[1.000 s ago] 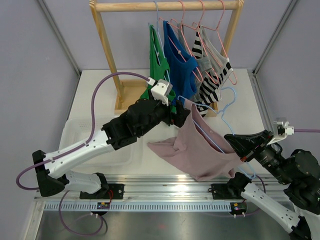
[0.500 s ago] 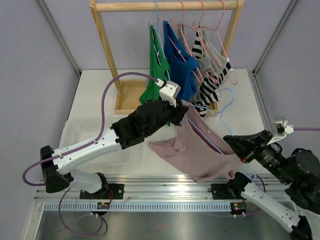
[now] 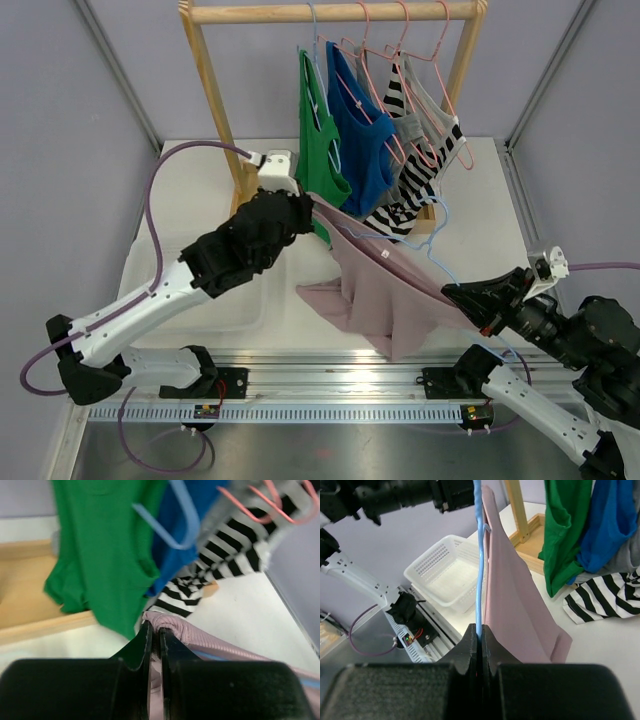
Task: Remove the tank top from the hanger
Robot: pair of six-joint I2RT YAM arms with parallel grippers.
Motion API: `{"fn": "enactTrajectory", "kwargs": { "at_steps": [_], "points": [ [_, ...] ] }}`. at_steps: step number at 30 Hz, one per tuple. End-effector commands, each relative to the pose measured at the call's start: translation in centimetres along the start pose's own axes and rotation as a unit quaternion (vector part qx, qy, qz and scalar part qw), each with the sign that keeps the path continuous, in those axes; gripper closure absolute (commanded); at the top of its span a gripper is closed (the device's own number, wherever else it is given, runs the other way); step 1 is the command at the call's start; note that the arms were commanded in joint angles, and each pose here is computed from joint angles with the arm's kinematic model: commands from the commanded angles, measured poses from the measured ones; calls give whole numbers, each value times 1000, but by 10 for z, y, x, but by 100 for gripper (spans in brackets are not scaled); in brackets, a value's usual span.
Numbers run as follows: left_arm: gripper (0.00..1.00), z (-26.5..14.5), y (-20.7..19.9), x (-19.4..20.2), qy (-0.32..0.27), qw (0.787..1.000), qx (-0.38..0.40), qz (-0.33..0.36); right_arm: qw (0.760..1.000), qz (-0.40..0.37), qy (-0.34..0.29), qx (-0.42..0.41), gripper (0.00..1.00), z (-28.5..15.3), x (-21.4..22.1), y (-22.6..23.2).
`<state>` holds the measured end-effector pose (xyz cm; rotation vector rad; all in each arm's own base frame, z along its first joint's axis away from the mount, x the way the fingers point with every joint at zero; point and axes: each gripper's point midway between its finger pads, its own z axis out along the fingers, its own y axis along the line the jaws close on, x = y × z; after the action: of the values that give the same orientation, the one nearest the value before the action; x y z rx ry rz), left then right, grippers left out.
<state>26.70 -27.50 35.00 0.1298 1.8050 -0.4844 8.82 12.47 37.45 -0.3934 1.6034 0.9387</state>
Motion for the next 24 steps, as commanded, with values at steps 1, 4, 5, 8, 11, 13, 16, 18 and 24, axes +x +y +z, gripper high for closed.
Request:
{"fn": "enactTrajectory", "kwargs": {
  "at_steps": [1,4,5,8,11,13,16,18,24],
  "points": [
    [100,-13,66,-34,-48,989,-116,-73,997,-40,-19,-64,100,-19,-7,21],
    [100,-12,83,-27,-32,987,-134,-84,995,-51,-49,-67,100,-31,-14,22],
    [100,-10,84,-21,-21,987,-133,-84,994,-53,-62,-70,100,-33,-17,23],
    [100,-7,75,-5,9,992,-100,-81,992,-57,-88,-75,100,-28,-20,22],
    [100,-9,41,16,33,996,13,-82,985,-63,-126,-100,100,-10,-23,27],
    [100,-21,19,10,18,991,89,-94,980,-65,-145,-116,100,2,-24,30],
    [100,-41,-2,34,43,981,169,-85,971,-63,-195,-120,100,26,-37,28],
    [100,-53,-12,54,59,974,207,-66,959,-67,-241,-134,100,41,-51,31],
    [100,-96,-46,115,134,921,365,-30,915,-50,-342,-207,100,77,-66,46]
  ]
}}
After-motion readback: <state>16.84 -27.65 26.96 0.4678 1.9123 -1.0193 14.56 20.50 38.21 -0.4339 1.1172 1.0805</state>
